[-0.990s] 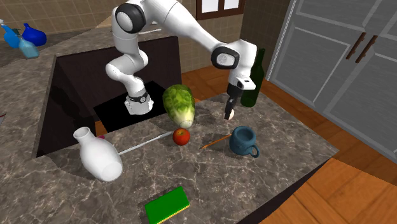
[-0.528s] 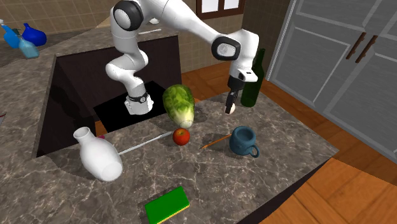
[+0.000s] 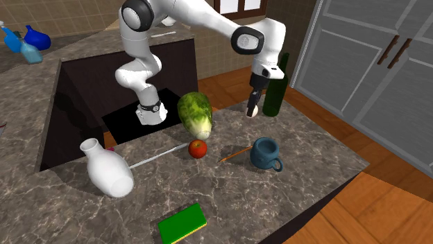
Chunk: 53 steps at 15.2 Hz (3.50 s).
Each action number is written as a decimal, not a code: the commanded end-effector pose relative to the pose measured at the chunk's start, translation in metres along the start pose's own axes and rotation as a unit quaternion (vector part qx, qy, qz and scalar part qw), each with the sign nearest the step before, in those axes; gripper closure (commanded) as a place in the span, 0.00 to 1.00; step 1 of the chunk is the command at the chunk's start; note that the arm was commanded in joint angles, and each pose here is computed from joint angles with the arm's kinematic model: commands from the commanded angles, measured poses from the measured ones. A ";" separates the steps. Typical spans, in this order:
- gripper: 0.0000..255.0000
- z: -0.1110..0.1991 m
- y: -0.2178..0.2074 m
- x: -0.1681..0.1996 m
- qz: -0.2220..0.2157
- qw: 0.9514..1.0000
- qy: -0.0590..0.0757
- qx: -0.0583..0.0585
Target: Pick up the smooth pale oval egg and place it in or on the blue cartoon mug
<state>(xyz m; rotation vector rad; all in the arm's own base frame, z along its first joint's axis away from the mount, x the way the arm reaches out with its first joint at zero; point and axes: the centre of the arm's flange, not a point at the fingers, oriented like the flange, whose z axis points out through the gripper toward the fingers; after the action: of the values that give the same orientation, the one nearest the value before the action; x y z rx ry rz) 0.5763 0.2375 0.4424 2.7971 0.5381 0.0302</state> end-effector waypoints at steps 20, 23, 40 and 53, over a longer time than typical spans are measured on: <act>1.00 -0.024 0.116 0.099 0.000 1.000 0.000 0.000; 1.00 -0.013 0.136 0.120 0.000 1.000 0.000 0.000; 1.00 0.051 0.116 0.123 0.000 1.000 0.000 0.000; 0.00 0.012 0.116 0.123 0.000 1.000 0.000 0.000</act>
<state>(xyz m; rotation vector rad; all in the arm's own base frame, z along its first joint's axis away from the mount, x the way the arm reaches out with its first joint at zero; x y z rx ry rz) 0.7339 0.1714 0.4483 2.7968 0.5392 0.0323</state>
